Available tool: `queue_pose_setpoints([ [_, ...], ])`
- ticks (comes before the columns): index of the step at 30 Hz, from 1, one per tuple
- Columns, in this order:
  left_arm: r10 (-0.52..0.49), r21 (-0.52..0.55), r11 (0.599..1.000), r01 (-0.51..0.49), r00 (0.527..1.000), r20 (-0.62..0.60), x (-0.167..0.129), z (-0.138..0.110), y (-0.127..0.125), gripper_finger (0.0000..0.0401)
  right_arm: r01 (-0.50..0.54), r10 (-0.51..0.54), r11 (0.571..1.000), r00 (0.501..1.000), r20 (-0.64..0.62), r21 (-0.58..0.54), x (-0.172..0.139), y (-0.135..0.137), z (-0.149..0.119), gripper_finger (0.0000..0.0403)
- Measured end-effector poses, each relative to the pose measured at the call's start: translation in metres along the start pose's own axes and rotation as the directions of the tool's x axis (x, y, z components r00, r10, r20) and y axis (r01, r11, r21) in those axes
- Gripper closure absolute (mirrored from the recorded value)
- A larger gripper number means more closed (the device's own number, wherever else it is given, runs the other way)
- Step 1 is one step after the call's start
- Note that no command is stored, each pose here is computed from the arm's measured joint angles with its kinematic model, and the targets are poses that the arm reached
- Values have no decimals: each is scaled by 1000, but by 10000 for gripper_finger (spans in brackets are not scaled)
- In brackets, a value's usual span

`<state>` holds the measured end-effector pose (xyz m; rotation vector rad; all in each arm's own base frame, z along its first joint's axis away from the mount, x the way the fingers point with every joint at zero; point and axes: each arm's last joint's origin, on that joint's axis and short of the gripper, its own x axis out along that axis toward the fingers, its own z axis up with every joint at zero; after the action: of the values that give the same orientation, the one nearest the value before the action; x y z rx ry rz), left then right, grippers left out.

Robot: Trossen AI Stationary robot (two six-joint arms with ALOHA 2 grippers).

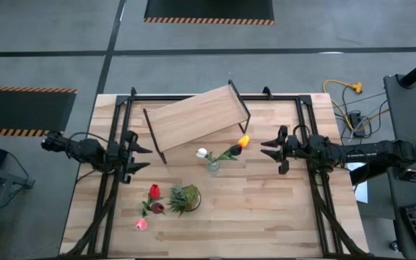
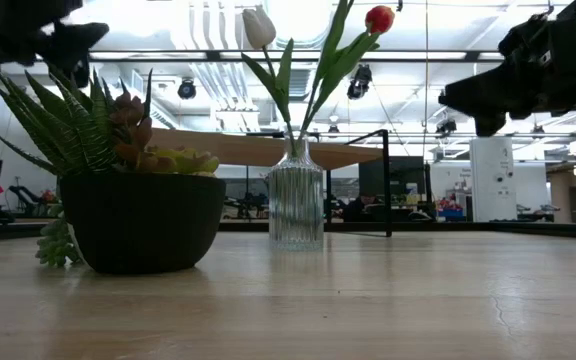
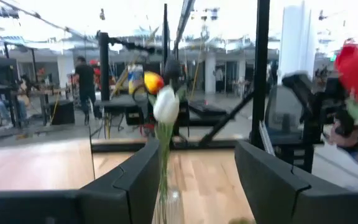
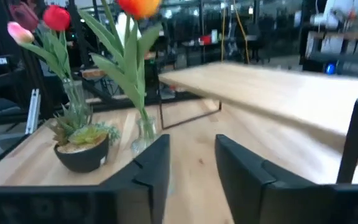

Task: Pick and place flowers into a vace then onto a shelf
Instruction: Put the top transparent vase on the shelf

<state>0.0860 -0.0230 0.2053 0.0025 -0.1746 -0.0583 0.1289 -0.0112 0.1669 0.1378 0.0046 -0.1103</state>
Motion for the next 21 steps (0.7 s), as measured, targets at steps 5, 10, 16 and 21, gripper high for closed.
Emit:
queue_pose_setpoints([
  [5, 0, -3, 1000, 0, 1000, -2, 0, -4, 0, 212, -10, 19, 997, 995, -100, 83, 6, 2, -11, 210],
  [10, 0, -8, 1000, 0, 1000, -10, 0, 2, 0, 212, -54, 62, 995, 994, -92, 88, 13, 8, -13, 159],
  [16, 1, -15, 1000, -1, 1000, 3, 0, 9, 1, 212, -146, 152, 987, 984, -90, 64, 18, 22, -17, 126],
  [21, -2, -9, 1000, 2, 999, -49, -1, 10, 1, 212, -138, 142, 989, 986, -85, 50, 21, 32, -22, 129],
])
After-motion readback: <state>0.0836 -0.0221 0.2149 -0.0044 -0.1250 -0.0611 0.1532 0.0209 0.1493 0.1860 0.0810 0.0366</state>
